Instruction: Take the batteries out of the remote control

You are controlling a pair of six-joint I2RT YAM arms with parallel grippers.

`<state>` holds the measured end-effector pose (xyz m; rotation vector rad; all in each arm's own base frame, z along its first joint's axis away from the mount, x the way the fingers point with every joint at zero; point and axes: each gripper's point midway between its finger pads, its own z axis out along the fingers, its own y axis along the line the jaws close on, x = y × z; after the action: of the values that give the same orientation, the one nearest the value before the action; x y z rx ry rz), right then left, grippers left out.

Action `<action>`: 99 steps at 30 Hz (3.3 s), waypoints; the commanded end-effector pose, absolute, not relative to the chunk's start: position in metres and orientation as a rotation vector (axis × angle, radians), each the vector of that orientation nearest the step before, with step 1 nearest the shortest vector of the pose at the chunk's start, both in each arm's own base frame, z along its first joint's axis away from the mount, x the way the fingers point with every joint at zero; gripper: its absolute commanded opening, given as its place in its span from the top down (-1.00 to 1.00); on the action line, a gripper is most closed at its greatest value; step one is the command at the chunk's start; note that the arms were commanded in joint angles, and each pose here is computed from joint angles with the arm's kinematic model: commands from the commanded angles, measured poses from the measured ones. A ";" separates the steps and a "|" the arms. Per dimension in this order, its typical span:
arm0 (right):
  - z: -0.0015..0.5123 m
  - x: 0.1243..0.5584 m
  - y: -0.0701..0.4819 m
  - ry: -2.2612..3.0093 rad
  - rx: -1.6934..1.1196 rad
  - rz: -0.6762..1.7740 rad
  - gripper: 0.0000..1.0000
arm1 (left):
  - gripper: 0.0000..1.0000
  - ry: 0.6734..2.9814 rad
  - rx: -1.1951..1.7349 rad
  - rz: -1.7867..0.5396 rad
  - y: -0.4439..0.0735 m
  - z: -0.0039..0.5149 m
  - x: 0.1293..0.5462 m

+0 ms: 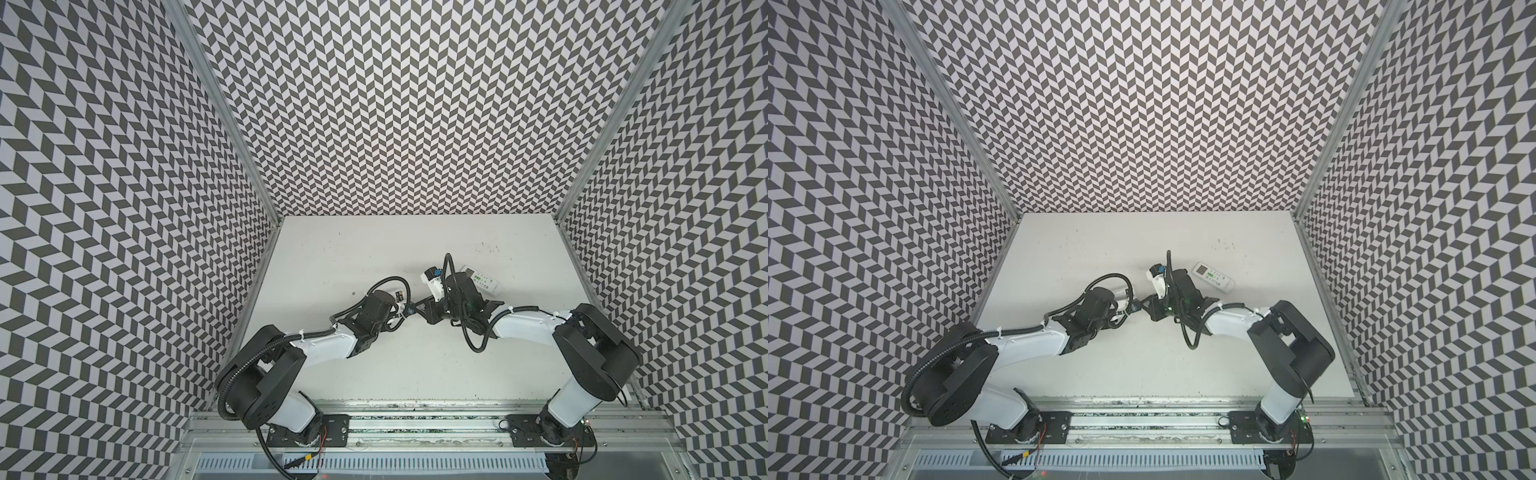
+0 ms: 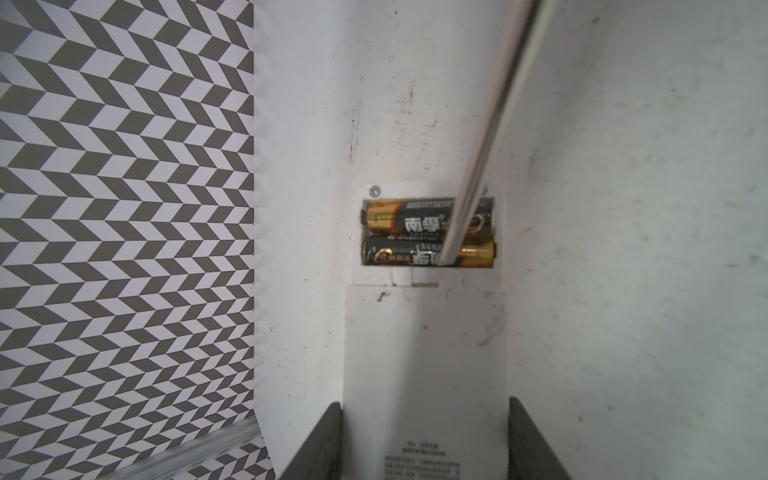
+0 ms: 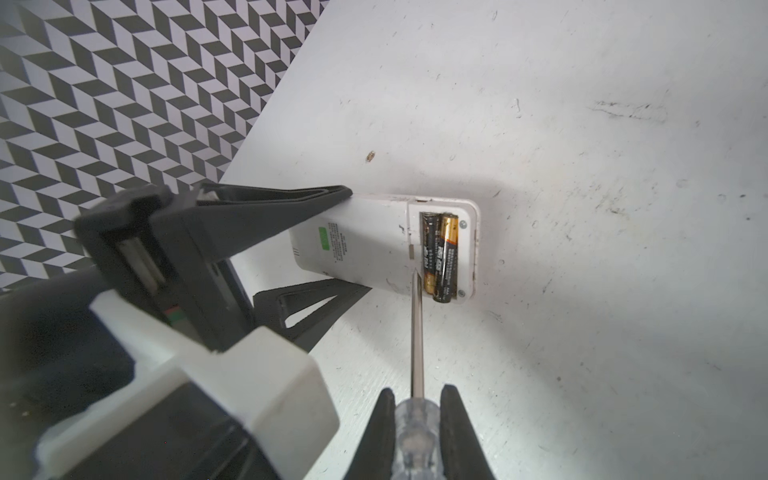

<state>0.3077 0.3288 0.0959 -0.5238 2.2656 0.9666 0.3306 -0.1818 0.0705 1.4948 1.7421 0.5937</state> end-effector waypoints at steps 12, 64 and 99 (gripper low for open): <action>0.103 0.320 0.311 2.239 -0.471 0.812 1.00 | 1.00 1.718 1.447 0.559 -0.186 0.083 0.332; 0.137 0.314 0.315 2.125 -0.496 0.850 1.00 | 1.00 1.713 1.478 0.522 -0.187 0.077 0.324; 0.121 0.254 0.277 2.257 -0.634 0.904 1.00 | 1.00 1.894 1.460 0.189 -0.204 0.085 0.316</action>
<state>0.2615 0.2772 0.1104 -0.5822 2.2751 0.8834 0.3208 -0.1843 0.0671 1.4953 1.8557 0.3879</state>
